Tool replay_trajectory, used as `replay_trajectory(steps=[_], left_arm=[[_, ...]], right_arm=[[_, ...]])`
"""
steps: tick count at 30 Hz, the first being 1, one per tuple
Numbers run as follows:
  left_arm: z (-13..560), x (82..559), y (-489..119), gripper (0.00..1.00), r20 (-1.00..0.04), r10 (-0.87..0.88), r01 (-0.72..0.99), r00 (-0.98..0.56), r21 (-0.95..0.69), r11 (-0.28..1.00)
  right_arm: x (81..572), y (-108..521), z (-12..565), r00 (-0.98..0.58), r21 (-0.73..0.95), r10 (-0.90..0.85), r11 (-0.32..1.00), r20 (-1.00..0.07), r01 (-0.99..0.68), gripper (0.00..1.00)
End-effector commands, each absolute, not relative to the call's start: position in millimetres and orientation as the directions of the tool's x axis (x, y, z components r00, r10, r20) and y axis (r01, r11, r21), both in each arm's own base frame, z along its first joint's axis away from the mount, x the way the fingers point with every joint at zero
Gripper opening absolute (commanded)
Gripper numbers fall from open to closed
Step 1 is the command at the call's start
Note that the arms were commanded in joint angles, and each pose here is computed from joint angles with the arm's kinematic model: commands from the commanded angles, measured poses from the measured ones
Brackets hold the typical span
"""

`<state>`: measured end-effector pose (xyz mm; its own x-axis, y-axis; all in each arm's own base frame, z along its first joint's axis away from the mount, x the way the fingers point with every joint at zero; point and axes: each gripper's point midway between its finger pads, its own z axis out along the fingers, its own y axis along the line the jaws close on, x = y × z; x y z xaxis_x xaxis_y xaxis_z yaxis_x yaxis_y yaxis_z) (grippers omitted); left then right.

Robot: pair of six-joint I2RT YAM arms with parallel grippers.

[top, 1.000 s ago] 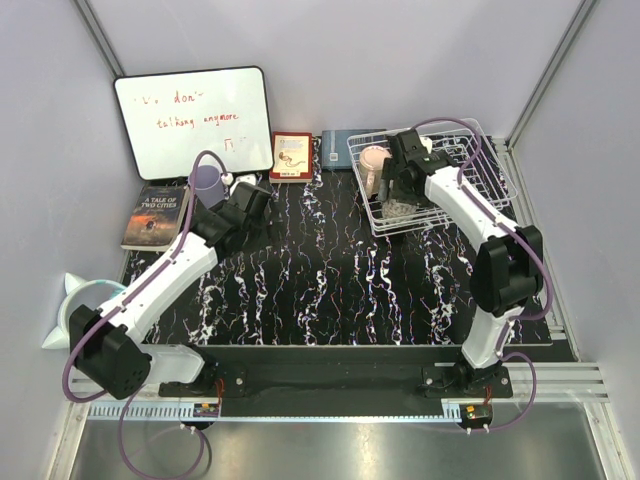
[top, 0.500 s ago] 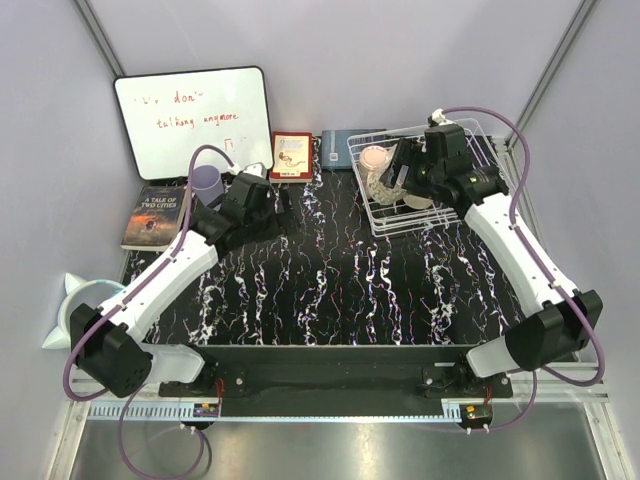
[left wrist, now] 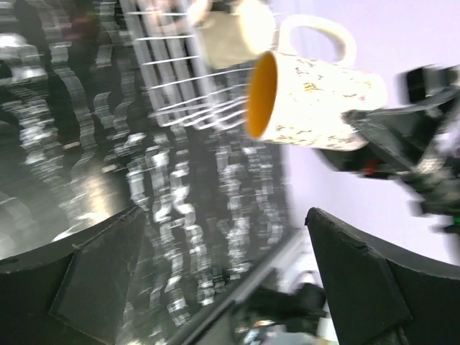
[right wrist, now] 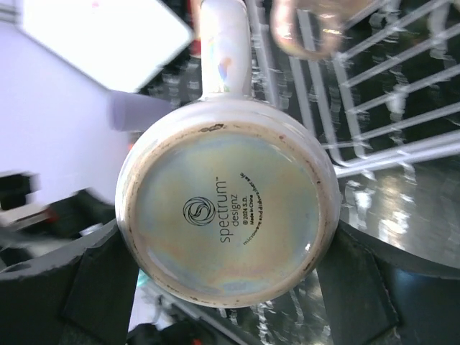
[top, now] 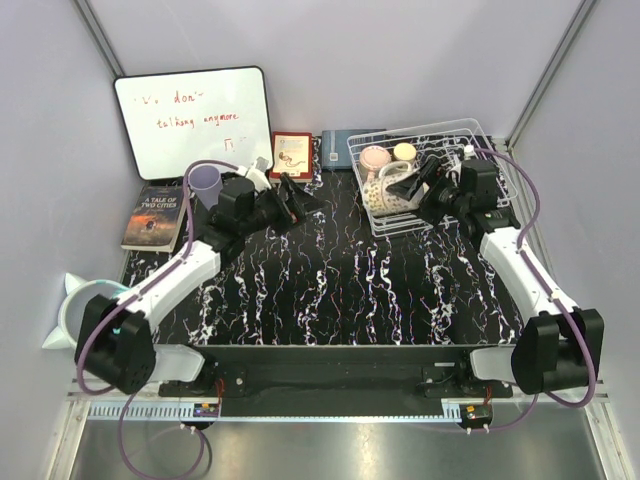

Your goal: Unload the cups from the dish rack

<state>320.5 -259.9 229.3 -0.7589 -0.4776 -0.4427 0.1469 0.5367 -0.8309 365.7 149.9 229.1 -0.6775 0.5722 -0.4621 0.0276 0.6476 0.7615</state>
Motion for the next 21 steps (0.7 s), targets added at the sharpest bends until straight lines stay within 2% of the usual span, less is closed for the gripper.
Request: replay_trajectory(steps=[1,5,9,21], left_arm=[[291.5,322.0,-291.6,0.99,-0.405,-0.487,0.335,-0.774,-0.914,0.228],[306.8,322.9,-300.7,0.99,-0.372,-0.481,0.361,-0.794,-0.925,0.120],[328.5,319.9,-303.5,0.99,-0.411,-0.475,0.431,-0.779,-0.900,0.071],[360.6,335.7,-319.0,0.97,-0.444,-0.451,0.512,-0.774,-0.858,-0.033]], right_arm=[[363.8,174.0,345.9,-0.570,0.846,0.625,0.380,-0.533,-0.374,0.00],[358.8,181.1,350.3,-0.613,0.871,0.625,0.272,-0.484,-0.410,0.00],[350.2,187.2,347.4,-0.664,0.891,0.607,0.190,-0.438,-0.413,0.00],[330.9,195.6,343.0,-0.715,0.895,0.554,0.147,-0.427,-0.421,0.00]])
